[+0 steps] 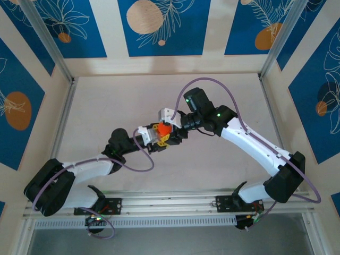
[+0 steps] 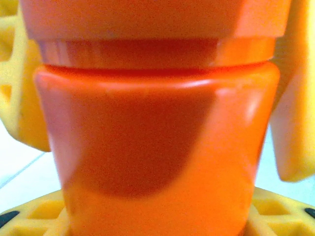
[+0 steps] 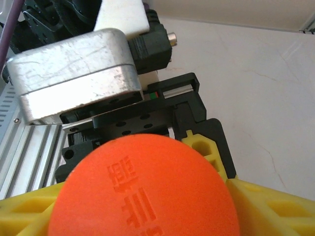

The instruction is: Sort the pills into containers

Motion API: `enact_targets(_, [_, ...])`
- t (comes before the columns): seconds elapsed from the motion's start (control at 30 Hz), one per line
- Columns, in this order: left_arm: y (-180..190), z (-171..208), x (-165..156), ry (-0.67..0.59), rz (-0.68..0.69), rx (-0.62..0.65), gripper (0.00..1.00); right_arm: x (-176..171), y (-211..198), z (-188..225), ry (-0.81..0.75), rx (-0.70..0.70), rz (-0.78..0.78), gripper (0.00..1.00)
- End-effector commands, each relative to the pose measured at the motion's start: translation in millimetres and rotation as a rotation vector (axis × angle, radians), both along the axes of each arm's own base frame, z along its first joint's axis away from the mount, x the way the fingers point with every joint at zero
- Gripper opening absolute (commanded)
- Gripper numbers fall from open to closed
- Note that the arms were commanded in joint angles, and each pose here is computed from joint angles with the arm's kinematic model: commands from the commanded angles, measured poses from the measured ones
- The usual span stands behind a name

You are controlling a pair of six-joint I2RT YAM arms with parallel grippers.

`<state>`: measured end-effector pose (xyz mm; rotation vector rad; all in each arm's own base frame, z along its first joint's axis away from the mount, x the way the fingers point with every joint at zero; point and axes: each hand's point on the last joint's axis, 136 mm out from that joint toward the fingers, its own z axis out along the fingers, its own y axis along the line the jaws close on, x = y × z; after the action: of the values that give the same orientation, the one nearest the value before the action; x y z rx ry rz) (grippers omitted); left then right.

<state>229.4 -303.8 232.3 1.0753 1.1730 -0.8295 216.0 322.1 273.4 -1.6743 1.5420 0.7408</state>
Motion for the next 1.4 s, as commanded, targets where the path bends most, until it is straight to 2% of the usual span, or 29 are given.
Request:
enact_targets(0.0, [-5.4,12.9,-3.1,-0.034,-0.037,-0.025,0.0,-13.8,-0.8,14.2,-0.017,0.026,0.057,0.68])
enact_targets(0.17, [-6.8,12.9,-3.8,-0.032,-0.047,-0.019,0.0,-13.6,2.2,9.3,0.01,0.013,0.067,0.6])
enact_targets(0.43, [-5.2,14.1,-4.1,-0.045,-0.037,0.006,0.0,-10.4,1.3,1.5,0.035,-0.023,0.058,0.29])
enact_targets(0.53, [-5.1,14.3,-2.9,-0.047,-0.031,0.004,0.02,-8.1,0.9,3.6,0.044,-0.013,0.042,0.24])
enact_targets(0.67, [-3.8,14.7,-0.9,-0.054,-0.016,-0.006,0.22,-2.0,-0.1,6.8,0.053,0.009,0.008,0.21])
enact_targets(0.73, [-3.1,15.9,-0.5,-0.058,-0.01,-0.01,0.38,1.8,-1.8,7.4,0.057,0.016,-0.012,0.18])
enact_targets(0.87, [-1.0,15.5,-0.3,-0.065,0.002,-0.014,0.63,7.8,-6.1,7.5,0.063,0.026,-0.043,0.15])
enact_targets(0.9, [-0.4,15.8,0.0,-0.068,0.007,-0.017,0.78,8.2,-6.8,7.6,0.064,0.029,-0.046,0.14])
enact_targets(1.0, [0.6,14.6,0.5,-0.069,0.017,-0.018,0.94,9.2,-9.4,7.7,0.068,0.035,-0.056,0.13])
enact_targets(1.07, [1.3,14.4,1.2,-0.068,0.023,-0.02,1.0,10.6,-10.7,7.0,0.072,0.037,-0.064,0.12])
enact_targets(1.23, [4.8,13.0,3.9,-0.071,0.052,-0.026,1.0,16.3,-16.9,7.8,0.066,0.034,-0.098,0.11])
enact_targets(1.37, [15.0,9.5,12.9,-0.071,0.142,-0.025,1.0,38.4,-32.3,14.2,0.069,0.046,-0.217,0.11])
